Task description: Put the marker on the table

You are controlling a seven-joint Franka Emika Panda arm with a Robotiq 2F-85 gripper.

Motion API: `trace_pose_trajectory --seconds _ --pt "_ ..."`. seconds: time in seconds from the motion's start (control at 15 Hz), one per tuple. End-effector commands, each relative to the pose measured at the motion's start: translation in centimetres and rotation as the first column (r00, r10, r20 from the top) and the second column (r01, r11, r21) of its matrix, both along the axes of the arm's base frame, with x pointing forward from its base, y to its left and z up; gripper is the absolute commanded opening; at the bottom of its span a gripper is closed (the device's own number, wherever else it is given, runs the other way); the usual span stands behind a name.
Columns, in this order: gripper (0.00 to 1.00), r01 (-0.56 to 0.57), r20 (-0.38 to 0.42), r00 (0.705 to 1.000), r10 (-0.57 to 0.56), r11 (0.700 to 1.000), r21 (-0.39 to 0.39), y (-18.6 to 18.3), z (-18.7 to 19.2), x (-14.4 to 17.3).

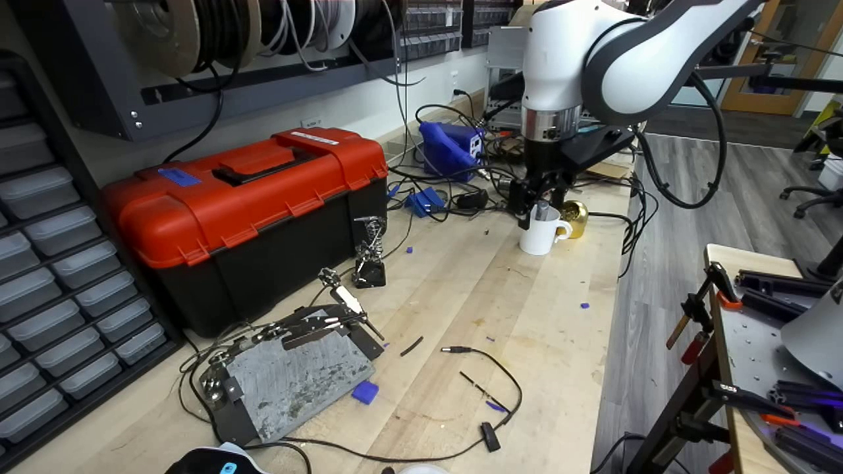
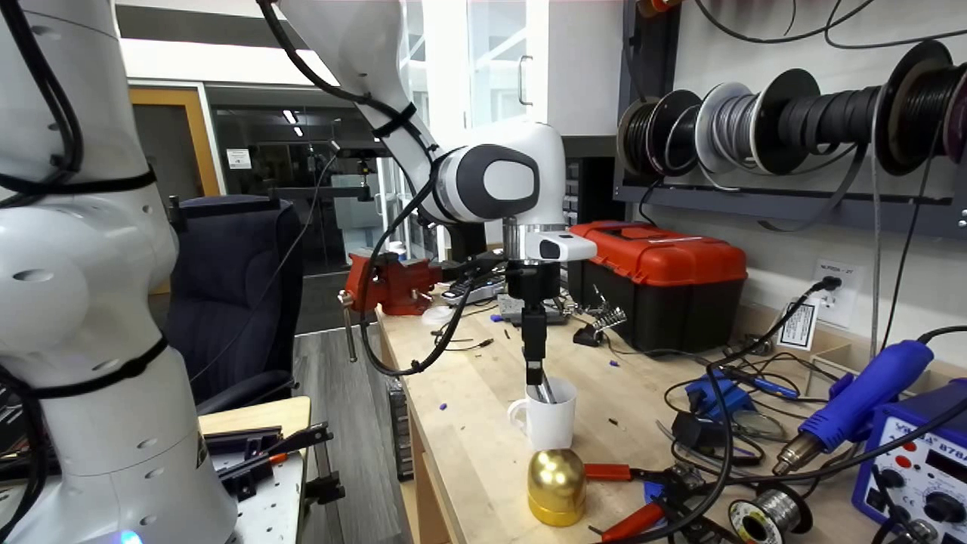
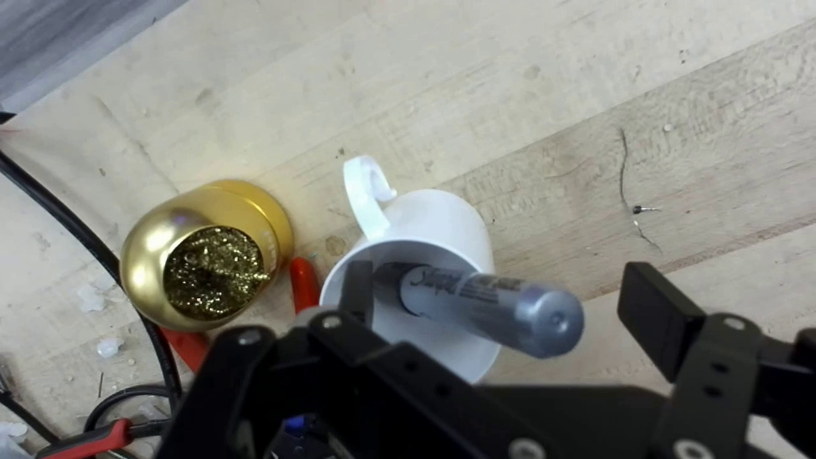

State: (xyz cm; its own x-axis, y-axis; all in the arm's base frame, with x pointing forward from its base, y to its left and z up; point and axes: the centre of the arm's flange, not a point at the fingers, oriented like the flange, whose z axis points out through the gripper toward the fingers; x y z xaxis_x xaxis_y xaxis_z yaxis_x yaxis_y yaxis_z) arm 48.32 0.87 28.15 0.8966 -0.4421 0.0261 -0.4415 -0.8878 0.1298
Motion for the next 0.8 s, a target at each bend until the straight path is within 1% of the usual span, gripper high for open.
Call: trace_pose_trajectory --seconds 0.0,0.2,0.6,0.67,0.73 --pt "0.68 -0.016 0.005 1.0 0.015 1.0 0.017 0.1 0.9 -2.0" --pt "0.44 -0.013 0.004 1.0 0.013 1.0 0.015 -0.2 1.0 -2.6" --pt "0.02 -0.001 0.035 0.999 0.001 1.0 -0.01 -0.5 2.3 -3.4" --pt "0.29 0.0 0.043 0.999 0.001 1.0 -0.017 -0.4 2.7 -3.6" --pt "0.02 -0.002 0.05 0.999 0.003 1.0 -0.023 -0.4 2.9 -3.7"
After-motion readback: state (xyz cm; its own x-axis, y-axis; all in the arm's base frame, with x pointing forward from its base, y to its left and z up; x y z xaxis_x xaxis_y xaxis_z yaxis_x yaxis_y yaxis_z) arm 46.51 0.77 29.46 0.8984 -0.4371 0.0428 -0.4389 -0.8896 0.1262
